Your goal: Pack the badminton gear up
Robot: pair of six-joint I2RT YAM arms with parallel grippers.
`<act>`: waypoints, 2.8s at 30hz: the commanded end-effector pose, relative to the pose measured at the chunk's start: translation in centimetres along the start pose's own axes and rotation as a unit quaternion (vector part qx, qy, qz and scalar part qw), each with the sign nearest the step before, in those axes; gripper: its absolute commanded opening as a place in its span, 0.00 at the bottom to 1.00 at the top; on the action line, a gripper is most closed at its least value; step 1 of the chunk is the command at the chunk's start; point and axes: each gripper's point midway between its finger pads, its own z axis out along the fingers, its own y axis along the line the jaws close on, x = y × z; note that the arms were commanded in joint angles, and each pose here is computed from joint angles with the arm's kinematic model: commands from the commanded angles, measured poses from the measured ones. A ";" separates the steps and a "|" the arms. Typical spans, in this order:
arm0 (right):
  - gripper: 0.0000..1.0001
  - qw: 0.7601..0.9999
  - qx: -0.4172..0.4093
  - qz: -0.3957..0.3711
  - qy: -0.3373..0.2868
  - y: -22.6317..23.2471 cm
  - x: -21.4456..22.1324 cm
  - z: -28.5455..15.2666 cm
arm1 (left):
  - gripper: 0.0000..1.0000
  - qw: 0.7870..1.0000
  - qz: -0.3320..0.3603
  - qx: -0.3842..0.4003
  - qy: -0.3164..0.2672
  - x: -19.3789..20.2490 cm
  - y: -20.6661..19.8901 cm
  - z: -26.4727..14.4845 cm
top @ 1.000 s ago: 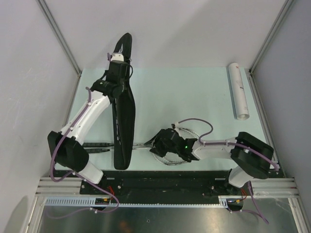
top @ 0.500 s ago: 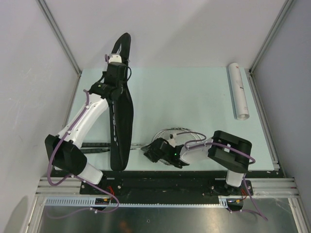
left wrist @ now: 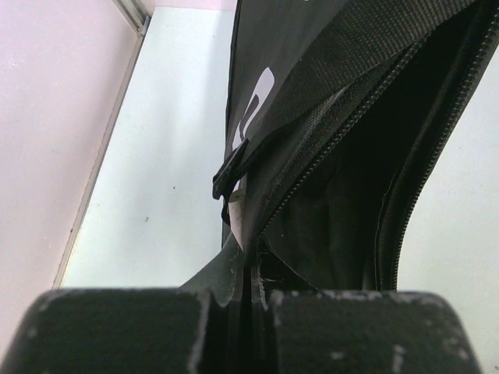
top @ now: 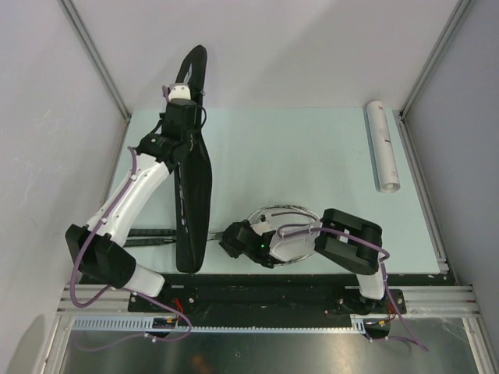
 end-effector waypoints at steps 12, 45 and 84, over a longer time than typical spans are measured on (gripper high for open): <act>0.25 0.991 0.042 0.105 -0.073 -2.2 -1.1 2.8 | 0.00 0.998 -0.029 -0.024 -0.056 -2.7 1.9 -1.5; 0.00 0.781 -0.185 -0.527 -0.279 20.6 -17.8 -12.2 | 0.00 0.999 -0.046 -0.004 -0.027 -2.0 2.3 2.0; 0.00 0.761 0.004 -0.635 0.131 12.1 -14.2 -10.3 | 0.00 0.953 -0.268 0.053 0.129 5.4 0.7 10.8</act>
